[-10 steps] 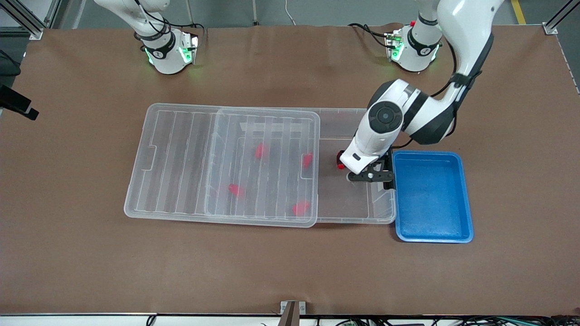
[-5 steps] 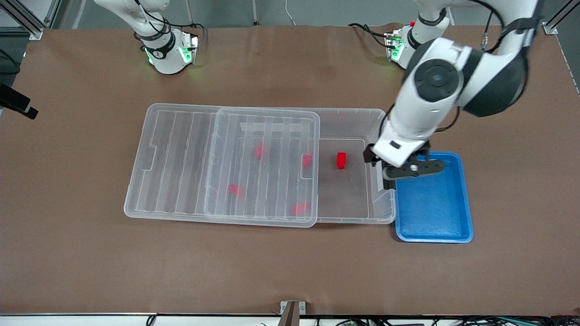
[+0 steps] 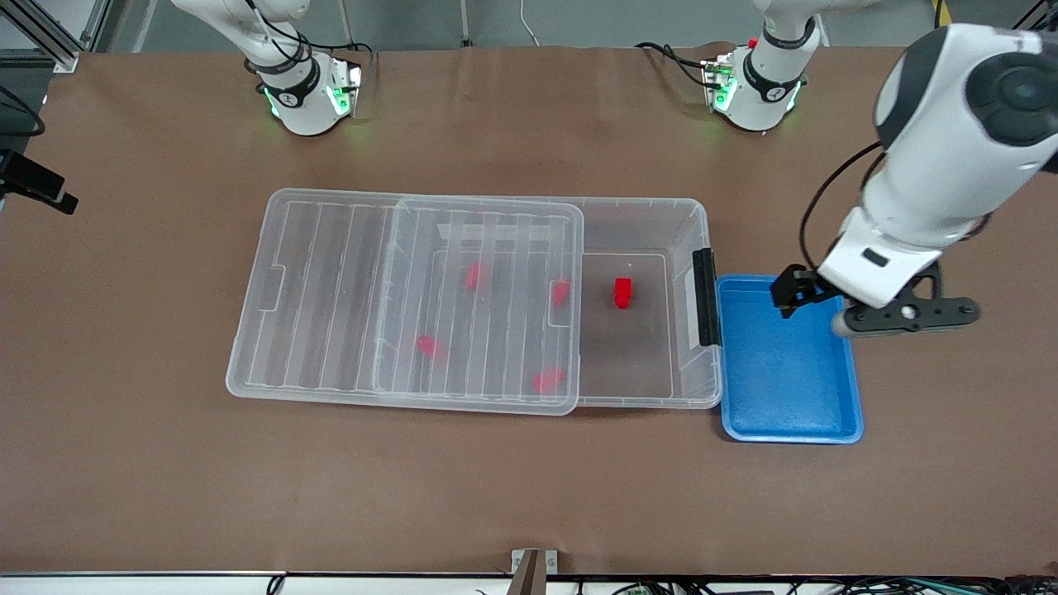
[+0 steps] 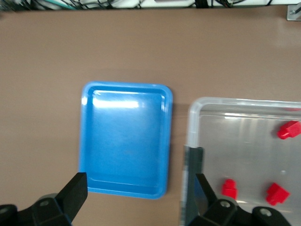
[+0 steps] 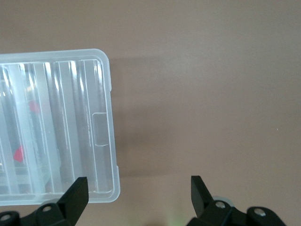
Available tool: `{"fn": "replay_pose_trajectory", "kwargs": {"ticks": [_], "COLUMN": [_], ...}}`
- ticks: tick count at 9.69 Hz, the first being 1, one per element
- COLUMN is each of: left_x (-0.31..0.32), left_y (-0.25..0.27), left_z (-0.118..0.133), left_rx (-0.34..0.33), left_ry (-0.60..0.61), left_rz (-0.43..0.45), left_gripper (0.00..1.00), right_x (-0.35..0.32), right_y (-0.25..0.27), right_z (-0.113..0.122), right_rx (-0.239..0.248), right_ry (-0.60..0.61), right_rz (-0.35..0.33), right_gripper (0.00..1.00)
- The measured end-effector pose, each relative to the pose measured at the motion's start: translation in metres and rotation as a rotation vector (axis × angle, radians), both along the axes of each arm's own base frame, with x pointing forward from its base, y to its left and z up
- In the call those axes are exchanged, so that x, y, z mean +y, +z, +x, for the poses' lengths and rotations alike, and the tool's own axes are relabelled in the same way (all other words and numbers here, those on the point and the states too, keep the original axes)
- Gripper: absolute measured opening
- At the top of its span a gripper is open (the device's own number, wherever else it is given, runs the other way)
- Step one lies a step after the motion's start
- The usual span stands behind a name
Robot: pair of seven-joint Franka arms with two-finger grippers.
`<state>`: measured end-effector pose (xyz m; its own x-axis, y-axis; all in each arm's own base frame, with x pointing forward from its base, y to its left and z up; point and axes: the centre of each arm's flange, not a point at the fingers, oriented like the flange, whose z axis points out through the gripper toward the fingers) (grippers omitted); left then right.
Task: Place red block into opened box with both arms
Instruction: 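Raise the left gripper away while the right gripper returns to the lid, then push the clear lid back over the box with the right gripper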
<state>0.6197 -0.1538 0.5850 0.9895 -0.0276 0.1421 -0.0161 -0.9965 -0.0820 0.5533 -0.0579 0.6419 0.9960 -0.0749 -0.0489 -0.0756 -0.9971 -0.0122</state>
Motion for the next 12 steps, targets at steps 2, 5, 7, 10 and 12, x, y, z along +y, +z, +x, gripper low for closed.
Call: {"fn": "replay_pose_trajectory", "kwargs": {"ticks": [2,5,7,10,12], "left_x": [0.018,0.038,0.077,0.138,0.129], "left_y": [0.032,0.073,0.083,0.089,0.087], "left_z": [-0.014,-0.042,-0.055,-0.089,-0.115], "left_rx": [-0.014,-0.007,0.054,0.111,0.144], "left_ry": [-0.023,-0.071,-0.09,-0.092,-0.087], "left_rz": [0.0,-0.018,-0.031,-0.03,-0.027], "left_gripper": [1.0,1.0,1.0,1.0,1.0], "right_x": [-0.002,-0.004,0.002,0.026,0.045], "right_y": [-0.072,-0.192,-0.242,-0.283,-0.297], "right_z": [0.026,0.033,0.025,0.021,0.022], "right_rx": [0.05,0.086,0.068,0.084,0.106], "right_ry": [0.09,0.159,0.172,0.184,0.215], "right_rz": [0.013,0.025,0.038,0.082,0.088], "right_gripper": [0.76,0.26,0.01,0.01,0.01]}}
